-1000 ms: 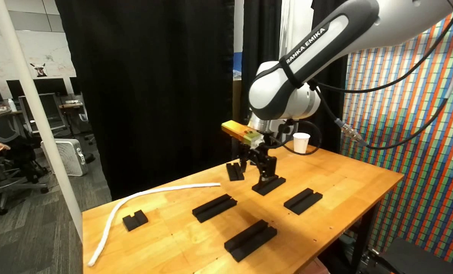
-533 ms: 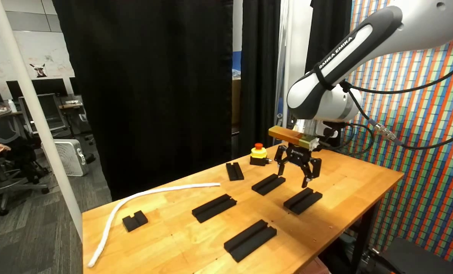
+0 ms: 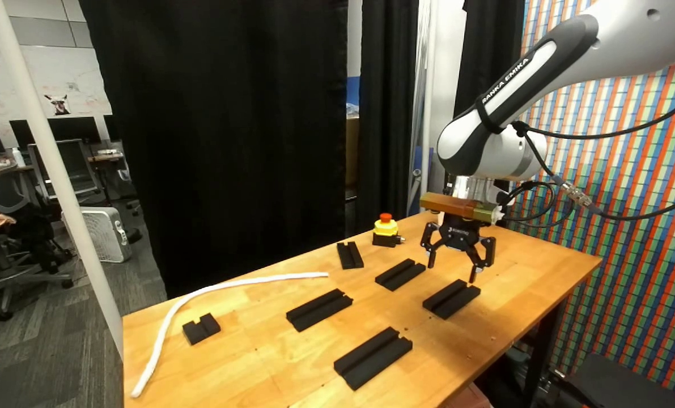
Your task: Attach some of the black objects at their width to make one long black strip
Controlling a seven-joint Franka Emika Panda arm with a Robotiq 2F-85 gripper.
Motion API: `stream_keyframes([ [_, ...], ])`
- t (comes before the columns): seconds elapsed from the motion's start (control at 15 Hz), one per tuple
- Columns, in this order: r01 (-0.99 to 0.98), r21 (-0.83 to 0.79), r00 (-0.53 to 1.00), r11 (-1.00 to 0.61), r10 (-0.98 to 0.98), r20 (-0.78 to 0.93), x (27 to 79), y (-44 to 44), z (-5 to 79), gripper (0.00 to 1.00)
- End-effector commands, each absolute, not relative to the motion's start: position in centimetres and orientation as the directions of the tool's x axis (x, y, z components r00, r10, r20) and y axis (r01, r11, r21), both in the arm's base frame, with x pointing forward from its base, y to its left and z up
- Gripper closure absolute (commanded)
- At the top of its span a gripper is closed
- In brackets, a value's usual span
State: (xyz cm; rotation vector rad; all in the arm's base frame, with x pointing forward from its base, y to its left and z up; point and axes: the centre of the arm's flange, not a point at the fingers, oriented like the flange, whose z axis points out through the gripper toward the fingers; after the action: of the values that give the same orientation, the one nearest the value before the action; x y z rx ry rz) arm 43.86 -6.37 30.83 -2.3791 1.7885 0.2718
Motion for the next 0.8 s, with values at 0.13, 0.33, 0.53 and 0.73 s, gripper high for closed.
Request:
stream_keyframes([
  [0.13, -0.981, -0.044, 0.195, -0.19, -0.954, -0.23, 45.5, -8.3, 29.4, 0.0],
  [0.33, -0.986, -0.037, 0.166, -0.162, -0.959, -0.23, 46.7, -8.7, 28.0, 0.0],
  [0.53, -0.989, -0.014, 0.147, -0.147, -0.962, -0.231, 47.4, -8.8, 26.5, 0.0],
  [0.73, -0.992, 0.027, 0.115, -0.124, -0.967, -0.228, 47.7, -8.8, 25.0, 0.0],
])
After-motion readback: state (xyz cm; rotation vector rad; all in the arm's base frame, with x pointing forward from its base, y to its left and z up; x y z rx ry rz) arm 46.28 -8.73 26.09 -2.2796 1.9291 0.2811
